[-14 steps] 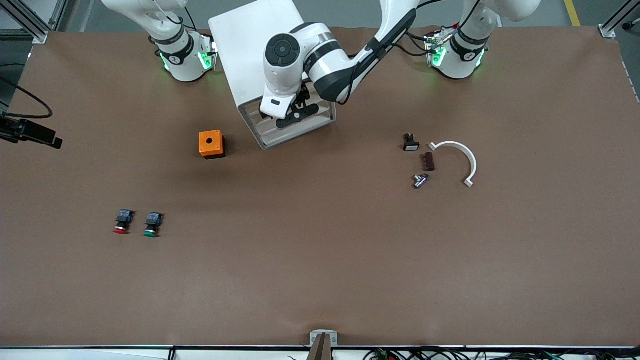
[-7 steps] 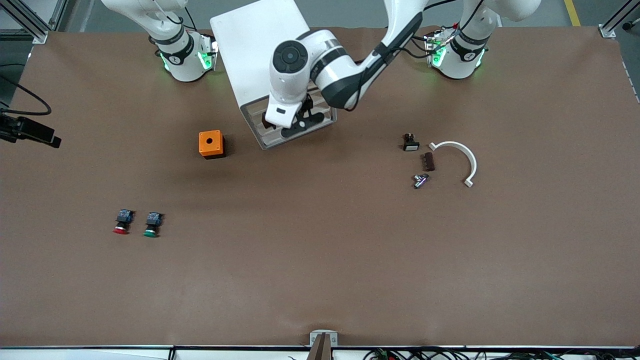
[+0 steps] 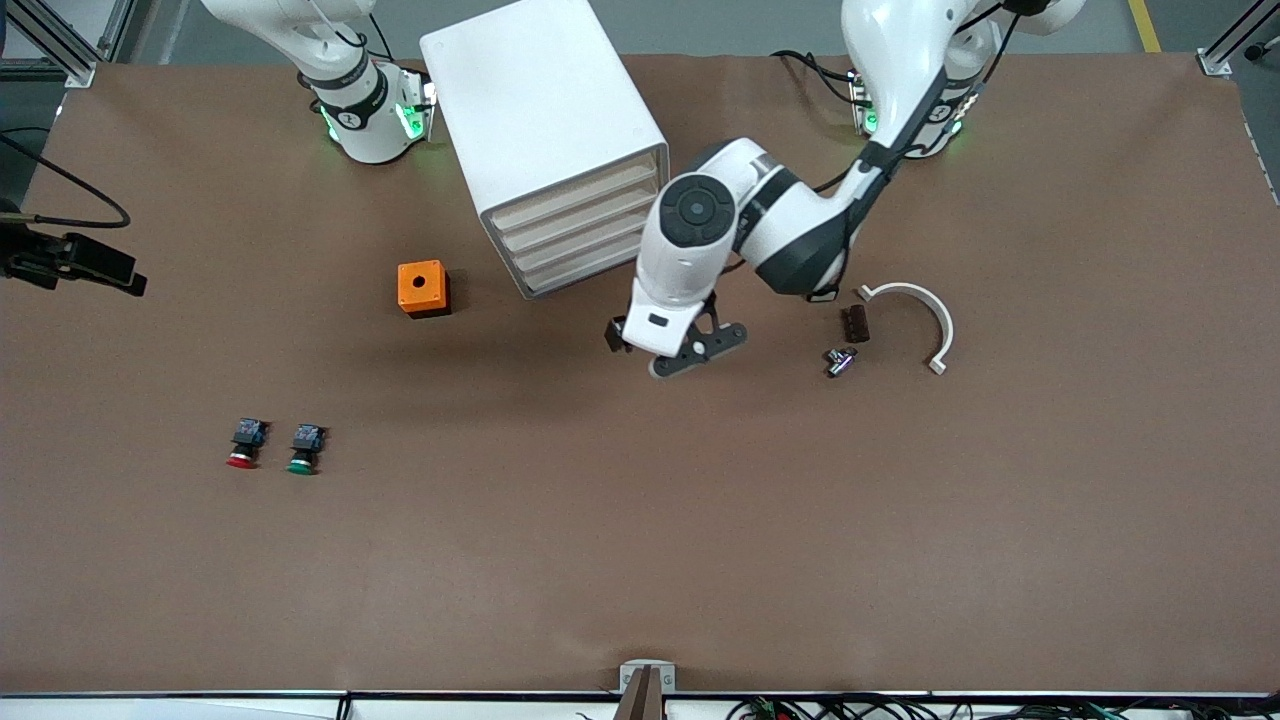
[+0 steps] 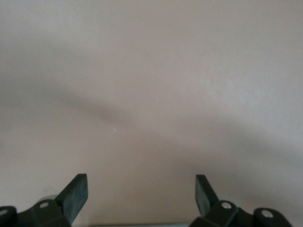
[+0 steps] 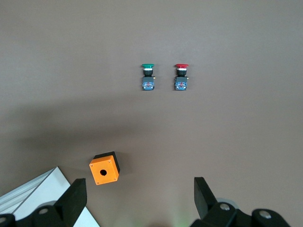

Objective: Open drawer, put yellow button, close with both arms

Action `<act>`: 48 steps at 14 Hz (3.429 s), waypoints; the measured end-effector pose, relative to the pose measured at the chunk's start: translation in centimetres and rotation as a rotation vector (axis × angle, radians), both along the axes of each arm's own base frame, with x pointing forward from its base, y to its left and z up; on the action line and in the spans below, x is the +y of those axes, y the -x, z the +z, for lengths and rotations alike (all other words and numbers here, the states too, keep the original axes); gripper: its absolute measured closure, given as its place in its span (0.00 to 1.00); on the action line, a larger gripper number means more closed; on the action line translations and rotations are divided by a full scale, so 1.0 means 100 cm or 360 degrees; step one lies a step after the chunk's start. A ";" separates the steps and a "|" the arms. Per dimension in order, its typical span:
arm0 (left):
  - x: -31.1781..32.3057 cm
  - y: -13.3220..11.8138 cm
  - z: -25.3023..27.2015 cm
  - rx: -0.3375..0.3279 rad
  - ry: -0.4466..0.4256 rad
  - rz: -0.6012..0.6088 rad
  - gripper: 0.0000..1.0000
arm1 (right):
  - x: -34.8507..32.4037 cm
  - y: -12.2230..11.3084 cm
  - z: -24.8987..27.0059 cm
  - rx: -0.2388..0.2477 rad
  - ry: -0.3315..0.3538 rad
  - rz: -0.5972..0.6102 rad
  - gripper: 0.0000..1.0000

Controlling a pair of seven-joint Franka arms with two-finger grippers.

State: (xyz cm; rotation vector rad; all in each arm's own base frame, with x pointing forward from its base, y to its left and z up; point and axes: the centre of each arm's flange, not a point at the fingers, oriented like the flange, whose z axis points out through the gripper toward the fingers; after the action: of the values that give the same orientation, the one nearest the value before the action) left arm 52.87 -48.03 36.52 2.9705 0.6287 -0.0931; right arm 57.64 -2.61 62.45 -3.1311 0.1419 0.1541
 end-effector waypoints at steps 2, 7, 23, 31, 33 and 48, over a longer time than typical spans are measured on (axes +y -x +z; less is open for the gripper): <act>0.025 -0.021 0.013 -0.0041 0.0005 -0.0052 0.00 | 0.000 0.000 0.000 0.0001 0.0001 -0.0001 0.00; 0.143 -0.085 0.060 -0.0100 -0.0018 -0.0246 0.00 | -0.002 0.000 0.000 0.0001 0.0001 -0.0004 0.00; 0.324 -0.046 0.206 -0.0192 -0.0163 -0.0572 0.00 | -0.006 0.000 0.004 -0.0021 0.0005 -0.0015 0.00; 0.381 -0.013 0.231 -0.0217 -0.0212 -0.0475 0.00 | -0.007 0.000 0.005 -0.0024 0.0007 -0.0020 0.00; 0.381 -0.009 0.238 -0.0237 -0.0216 -0.0475 0.00 | -0.007 0.000 0.005 -0.0025 0.0007 -0.0020 0.00; 0.404 -0.009 0.254 -0.0302 -0.0148 -0.0648 0.00 | -0.009 0.000 0.011 -0.0044 0.0009 -0.0025 0.00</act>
State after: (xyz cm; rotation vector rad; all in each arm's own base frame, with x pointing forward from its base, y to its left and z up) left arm 53.80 -7.61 61.97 3.0983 0.0019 0.1897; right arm 57.67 -3.48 63.52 -3.1355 0.1667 0.1107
